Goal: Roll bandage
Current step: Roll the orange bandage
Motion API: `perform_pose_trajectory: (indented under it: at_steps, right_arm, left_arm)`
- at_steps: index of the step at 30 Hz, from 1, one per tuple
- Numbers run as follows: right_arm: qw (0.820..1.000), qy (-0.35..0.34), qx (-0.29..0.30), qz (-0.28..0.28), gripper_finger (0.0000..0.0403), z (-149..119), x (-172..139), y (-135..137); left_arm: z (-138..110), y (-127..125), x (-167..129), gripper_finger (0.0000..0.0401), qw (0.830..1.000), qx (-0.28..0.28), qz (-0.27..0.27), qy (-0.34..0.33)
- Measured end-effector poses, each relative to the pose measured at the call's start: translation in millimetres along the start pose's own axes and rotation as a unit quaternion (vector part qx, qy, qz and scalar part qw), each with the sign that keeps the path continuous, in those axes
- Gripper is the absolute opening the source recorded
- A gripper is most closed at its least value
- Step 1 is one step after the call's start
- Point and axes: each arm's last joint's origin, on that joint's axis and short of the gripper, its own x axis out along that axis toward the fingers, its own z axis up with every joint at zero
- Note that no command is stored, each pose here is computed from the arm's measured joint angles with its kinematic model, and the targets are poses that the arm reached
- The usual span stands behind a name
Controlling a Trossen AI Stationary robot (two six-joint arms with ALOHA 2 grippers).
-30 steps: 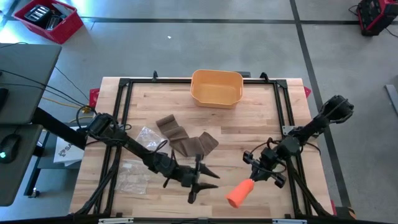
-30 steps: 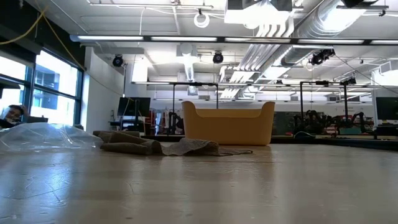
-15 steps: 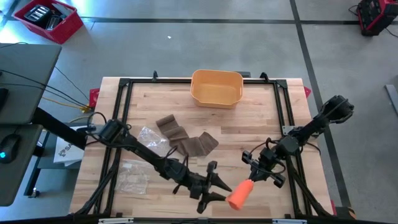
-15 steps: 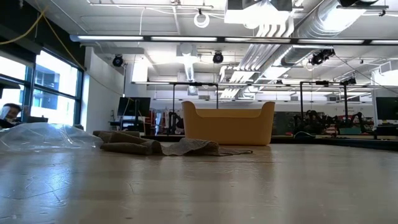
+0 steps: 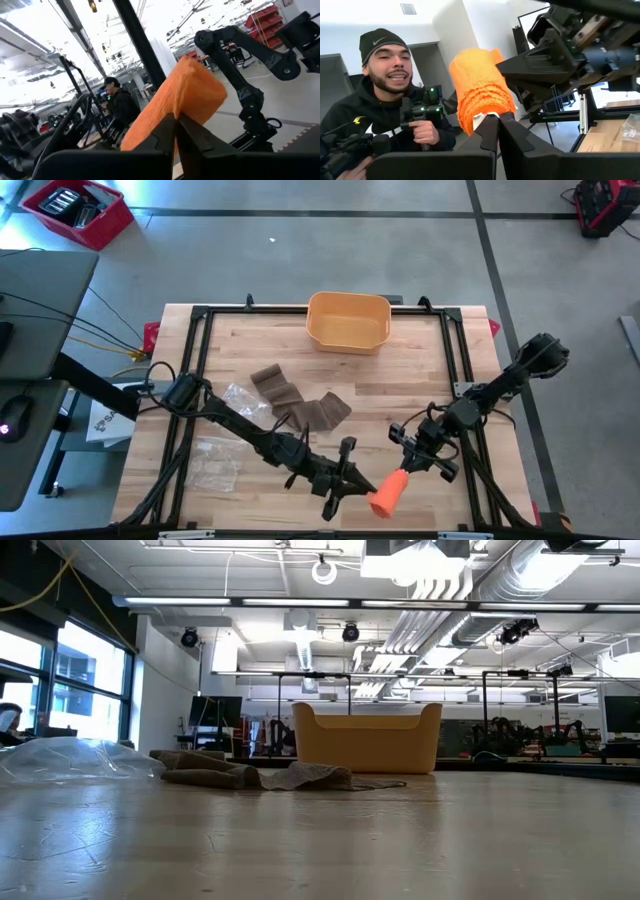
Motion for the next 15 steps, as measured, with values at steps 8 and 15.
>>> perform_pose_trajectory:
  at_steps: [8,15]
  right_arm:
    - [1.000,0.005,-0.013,0.010,0.0000,-0.4,0.0,0.6]
    - [0.998,-0.026,-0.065,0.004,0.0000,4.8,-0.1,1.7]
  left_arm:
    - [-7.6,15.0,0.2,0.0001,0.995,-0.037,0.085,0.039]
    - [-25.6,17.1,-7.5,0.0001,0.990,-0.080,0.088,0.076]
